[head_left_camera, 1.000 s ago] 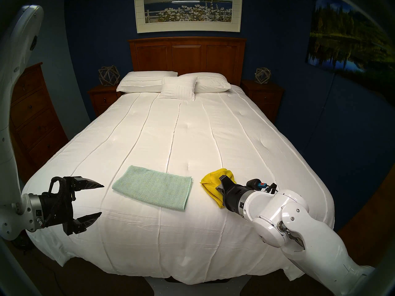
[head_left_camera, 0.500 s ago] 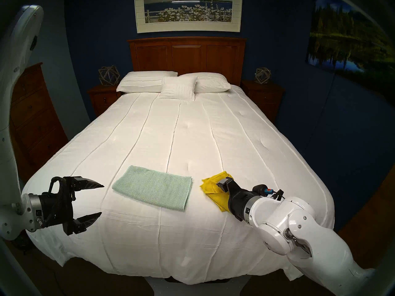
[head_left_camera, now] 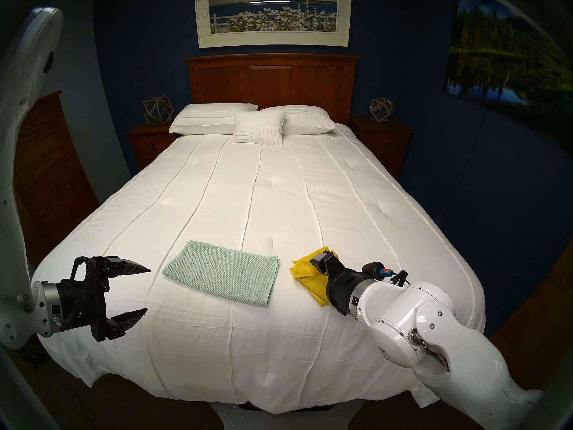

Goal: Fold the hand towels twice and stack them up

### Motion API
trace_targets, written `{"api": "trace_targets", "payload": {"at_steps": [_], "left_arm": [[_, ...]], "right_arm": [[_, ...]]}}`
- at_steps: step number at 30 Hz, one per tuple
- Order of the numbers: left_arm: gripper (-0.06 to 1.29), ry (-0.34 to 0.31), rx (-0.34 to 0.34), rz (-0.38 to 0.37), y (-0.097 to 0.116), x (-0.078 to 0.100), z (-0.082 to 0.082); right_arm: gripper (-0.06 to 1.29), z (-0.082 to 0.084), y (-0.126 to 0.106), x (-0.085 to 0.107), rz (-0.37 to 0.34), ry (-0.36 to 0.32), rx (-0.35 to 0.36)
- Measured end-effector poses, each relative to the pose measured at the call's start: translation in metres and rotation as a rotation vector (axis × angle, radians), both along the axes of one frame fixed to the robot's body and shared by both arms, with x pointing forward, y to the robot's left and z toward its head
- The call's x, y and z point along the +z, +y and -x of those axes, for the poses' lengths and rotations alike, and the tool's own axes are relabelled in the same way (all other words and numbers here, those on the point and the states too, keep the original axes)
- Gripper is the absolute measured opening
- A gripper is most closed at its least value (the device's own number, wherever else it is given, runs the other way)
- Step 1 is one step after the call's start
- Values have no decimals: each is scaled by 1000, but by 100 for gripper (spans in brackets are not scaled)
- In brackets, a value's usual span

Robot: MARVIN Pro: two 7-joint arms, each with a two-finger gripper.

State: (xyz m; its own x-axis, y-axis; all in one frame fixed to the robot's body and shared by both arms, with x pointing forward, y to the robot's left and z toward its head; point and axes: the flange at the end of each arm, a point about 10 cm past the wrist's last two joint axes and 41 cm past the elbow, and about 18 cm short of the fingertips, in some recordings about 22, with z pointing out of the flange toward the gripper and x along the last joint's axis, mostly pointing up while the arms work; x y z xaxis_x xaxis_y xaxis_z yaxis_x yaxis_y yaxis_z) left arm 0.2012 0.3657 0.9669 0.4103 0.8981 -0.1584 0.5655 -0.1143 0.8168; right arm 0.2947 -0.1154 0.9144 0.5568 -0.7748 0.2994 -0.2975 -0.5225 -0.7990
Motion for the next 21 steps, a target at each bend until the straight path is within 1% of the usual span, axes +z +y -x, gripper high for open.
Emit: {"api": "trace_targets", "payload": {"at_steps": [6,9,11,13,14,16,20,21], "left_arm": [[125,0,0,0,0,0,0],[125,0,0,0,0,0,0],[125,0,0,0,0,0,0],[125,0,0,0,0,0,0],[125,0,0,0,0,0,0],[125,0,0,0,0,0,0],[125,0,0,0,0,0,0],[125,0,0,0,0,0,0]], "right_arm": [[119,3,2,2,63,-29,52],[119,5,5,1,113,-50,94],[119,6,6,0,134,-58,114],[119,8,10,-1,180,-76,155],[119,8,11,-1,191,-80,164],[119,10,15,-3,235,-96,200],[119,11,22,-7,296,-111,240],[119,11,24,-8,320,-117,252]]}}
